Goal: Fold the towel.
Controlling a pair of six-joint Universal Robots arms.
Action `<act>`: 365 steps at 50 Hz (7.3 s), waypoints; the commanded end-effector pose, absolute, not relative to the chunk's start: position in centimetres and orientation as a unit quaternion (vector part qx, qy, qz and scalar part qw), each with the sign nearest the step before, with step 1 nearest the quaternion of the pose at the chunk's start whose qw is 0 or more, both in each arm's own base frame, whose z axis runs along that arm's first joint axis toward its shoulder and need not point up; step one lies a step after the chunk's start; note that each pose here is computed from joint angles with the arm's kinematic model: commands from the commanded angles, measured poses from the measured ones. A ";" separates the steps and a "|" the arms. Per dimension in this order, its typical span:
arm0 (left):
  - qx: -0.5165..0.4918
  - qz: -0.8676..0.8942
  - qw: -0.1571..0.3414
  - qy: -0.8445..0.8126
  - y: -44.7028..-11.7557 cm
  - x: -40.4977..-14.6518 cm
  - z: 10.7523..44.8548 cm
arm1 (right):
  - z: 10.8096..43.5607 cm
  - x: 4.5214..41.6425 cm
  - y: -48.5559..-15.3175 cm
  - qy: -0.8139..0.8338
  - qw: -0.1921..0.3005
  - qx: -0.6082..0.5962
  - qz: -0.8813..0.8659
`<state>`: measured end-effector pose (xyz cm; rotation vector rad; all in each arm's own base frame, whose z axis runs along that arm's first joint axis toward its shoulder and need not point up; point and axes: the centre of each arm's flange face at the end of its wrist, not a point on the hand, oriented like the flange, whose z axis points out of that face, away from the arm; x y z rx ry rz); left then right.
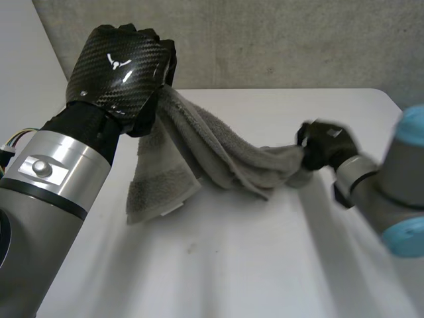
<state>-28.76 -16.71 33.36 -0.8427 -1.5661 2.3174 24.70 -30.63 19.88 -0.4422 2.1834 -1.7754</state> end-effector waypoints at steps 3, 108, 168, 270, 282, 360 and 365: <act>-0.285 0.767 0.087 -0.569 -18.0 -27.7 31.1 | 27.0 20.7 -32.3 0.708 0.049 -0.214 -0.671; -0.297 0.623 0.037 -0.723 -24.9 -27.2 17.5 | 16.1 25.3 -31.9 0.704 0.026 -0.305 -0.641; -0.252 0.775 0.016 -0.580 -33.7 -27.7 24.5 | 27.8 26.2 -34.1 0.505 -0.078 -0.302 -0.805; -0.292 0.583 -0.015 -0.758 -33.2 -20.5 10.8 | 15.4 18.5 -29.9 0.744 0.004 -0.246 -0.621; -0.293 0.579 -0.015 -0.761 -33.1 -20.4 10.6 | 15.2 18.5 -30.0 0.744 0.004 -0.246 -0.621; -0.253 0.522 -0.105 -0.808 -20.9 -15.2 21.3 | 23.5 17.6 -21.9 0.720 -0.116 -0.454 -0.512; -0.255 0.510 -0.101 -0.815 -23.3 -15.5 19.7 | 21.8 17.9 -24.6 0.706 -0.133 -0.455 -0.526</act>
